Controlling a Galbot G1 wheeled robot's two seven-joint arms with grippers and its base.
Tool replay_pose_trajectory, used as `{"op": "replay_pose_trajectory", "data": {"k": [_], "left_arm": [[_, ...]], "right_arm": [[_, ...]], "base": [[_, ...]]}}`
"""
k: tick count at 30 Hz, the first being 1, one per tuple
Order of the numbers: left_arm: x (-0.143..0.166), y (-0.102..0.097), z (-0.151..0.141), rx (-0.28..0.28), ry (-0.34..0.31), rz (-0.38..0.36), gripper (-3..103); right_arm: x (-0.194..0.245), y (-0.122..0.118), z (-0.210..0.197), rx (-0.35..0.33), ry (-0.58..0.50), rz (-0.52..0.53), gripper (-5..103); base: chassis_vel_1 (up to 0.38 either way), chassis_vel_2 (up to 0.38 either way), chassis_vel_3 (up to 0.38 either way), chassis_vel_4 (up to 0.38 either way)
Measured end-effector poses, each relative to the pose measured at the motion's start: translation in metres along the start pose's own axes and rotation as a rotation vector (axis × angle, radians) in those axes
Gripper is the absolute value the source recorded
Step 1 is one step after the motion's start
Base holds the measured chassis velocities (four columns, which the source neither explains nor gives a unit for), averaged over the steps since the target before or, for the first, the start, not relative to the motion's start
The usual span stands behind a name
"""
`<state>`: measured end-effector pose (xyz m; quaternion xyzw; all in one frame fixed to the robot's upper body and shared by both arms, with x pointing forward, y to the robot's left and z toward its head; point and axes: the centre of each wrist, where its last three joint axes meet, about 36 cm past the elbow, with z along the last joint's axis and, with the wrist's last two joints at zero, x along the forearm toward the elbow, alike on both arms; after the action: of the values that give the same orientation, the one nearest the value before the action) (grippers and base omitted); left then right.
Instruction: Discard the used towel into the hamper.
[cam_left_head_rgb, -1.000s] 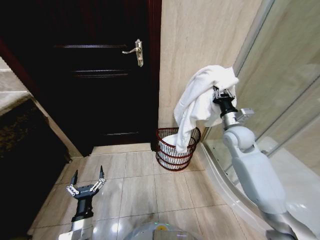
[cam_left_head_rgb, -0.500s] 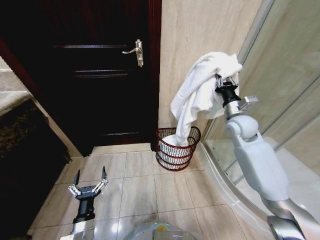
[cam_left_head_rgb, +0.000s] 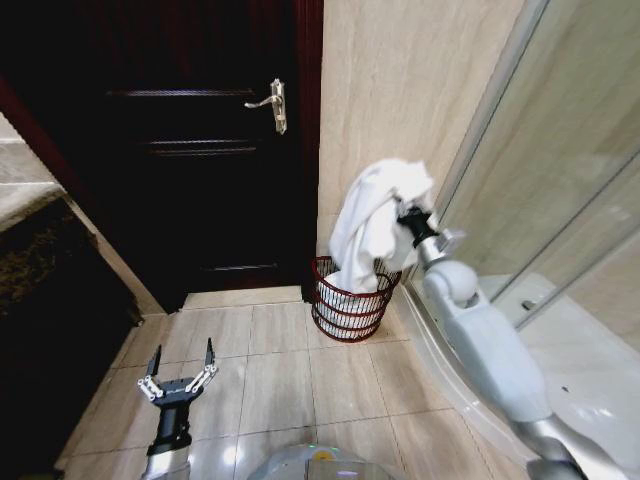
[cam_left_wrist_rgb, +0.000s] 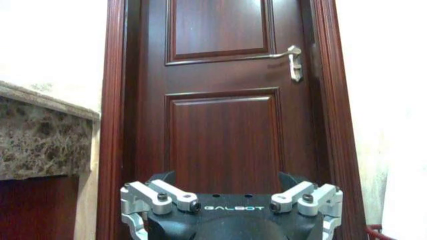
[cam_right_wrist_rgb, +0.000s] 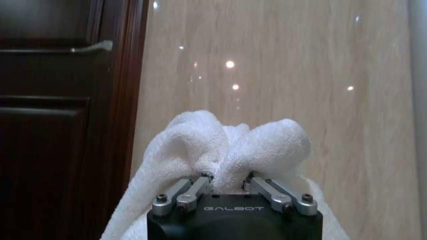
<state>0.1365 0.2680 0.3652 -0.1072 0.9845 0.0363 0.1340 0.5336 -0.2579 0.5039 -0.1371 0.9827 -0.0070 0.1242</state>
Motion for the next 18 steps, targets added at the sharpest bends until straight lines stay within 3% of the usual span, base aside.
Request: {"op": "replay_pose_trajectory", "data": {"k": [3, 6, 13, 18], "left_arm": [[0.002, 0.0, 0.0, -0.002, 0.001, -0.001, 100], [0.002, 0.0, 0.001, -0.003, 0.002, 0.001, 100], [0.003, 0.0, 0.003, -0.004, 0.004, 0.003, 100], [0.003, -0.001, 0.003, -0.008, 0.0, -0.002, 100]], "right_arm": [[0.003, 0.009, 0.011, -0.058, 0.018, -0.007, 19], [0.007, 0.026, 0.016, -0.157, 0.019, -0.028, 19], [0.0, 0.042, 0.032, -0.253, -0.014, -0.016, 19], [0.001, 0.038, 0.046, -0.301, 0.013, 0.042, 19]], "base": [[0.0, 0.0, 0.0, 0.0], [0.0, 0.0, 0.0, 0.0], [0.0, 0.0, 0.0, 0.0], [0.0, 0.0, 0.0, 0.0]]}}
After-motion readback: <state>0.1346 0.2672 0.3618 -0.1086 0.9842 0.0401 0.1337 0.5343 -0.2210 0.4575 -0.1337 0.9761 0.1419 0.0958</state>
